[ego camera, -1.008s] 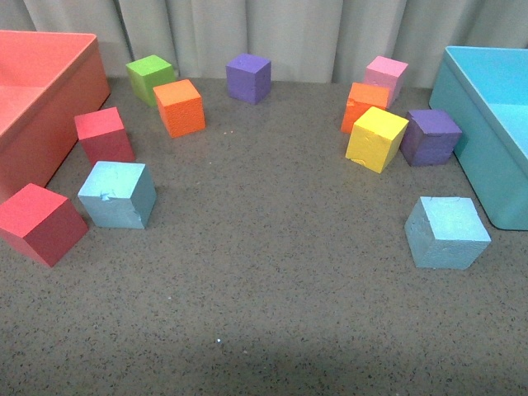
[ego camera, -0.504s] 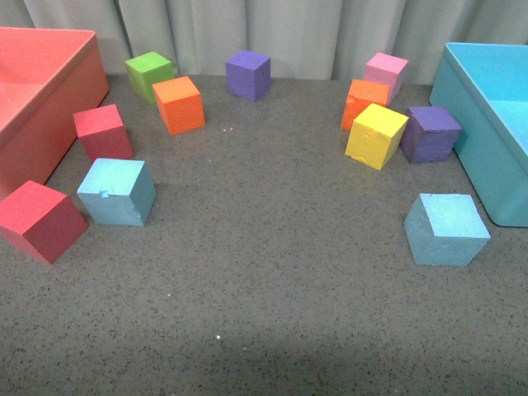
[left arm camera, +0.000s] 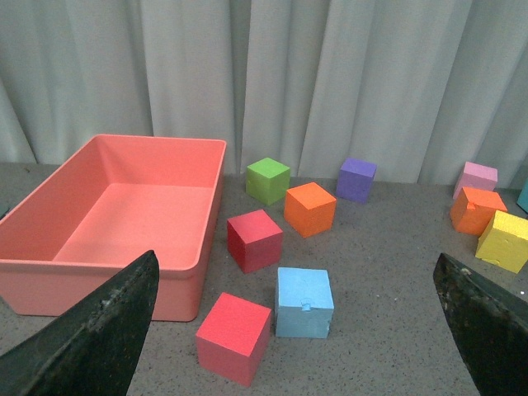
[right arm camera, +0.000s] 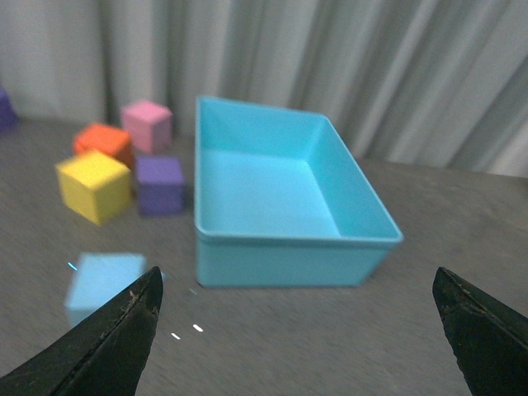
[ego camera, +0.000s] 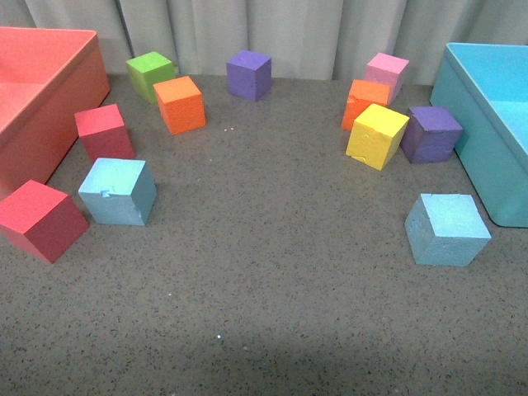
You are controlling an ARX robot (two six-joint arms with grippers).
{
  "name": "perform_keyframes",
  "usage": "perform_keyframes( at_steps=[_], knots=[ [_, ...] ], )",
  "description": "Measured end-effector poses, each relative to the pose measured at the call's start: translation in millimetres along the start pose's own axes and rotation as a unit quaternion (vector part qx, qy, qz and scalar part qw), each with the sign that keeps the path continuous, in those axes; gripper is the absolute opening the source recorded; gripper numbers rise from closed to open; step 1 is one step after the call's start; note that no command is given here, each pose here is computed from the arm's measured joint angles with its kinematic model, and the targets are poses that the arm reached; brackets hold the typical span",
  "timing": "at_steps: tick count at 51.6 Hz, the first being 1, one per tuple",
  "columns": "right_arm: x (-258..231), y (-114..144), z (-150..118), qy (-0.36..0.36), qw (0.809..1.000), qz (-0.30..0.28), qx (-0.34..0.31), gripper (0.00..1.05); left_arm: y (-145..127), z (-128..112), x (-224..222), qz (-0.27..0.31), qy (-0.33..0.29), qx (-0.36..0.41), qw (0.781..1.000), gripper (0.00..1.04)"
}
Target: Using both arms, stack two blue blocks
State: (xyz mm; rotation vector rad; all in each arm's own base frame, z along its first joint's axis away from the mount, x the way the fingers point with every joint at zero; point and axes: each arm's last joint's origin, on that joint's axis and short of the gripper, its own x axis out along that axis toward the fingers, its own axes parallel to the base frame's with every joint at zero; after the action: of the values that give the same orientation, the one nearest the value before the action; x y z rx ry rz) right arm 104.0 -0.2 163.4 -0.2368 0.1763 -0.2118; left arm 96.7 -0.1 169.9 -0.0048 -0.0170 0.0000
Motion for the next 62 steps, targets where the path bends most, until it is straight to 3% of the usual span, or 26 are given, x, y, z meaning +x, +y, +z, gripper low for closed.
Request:
perform_keyframes(
  at_steps=[6,14,20,32,62],
  knots=[
    [20,3,5,0.052,0.998,0.015,-0.029,0.95,0,0,0,0.000,0.000,0.000,1.000,0.98],
    [64,19,11,0.141,0.986,0.092,0.012,0.95,0,0,0,0.000,0.000,0.000,1.000,0.98],
    [94,31,9,0.195,0.975,0.103,0.034,0.95,0,0,0,0.000,0.000,0.000,1.000,0.98],
    [158,69,-10,0.348,0.922,0.155,0.072,0.95,0,0,0,0.000,0.000,0.000,1.000,0.98],
    [210,111,-28,0.432,0.882,0.163,0.098,0.95,0,0,0,0.000,0.000,0.000,1.000,0.98]
  ],
)
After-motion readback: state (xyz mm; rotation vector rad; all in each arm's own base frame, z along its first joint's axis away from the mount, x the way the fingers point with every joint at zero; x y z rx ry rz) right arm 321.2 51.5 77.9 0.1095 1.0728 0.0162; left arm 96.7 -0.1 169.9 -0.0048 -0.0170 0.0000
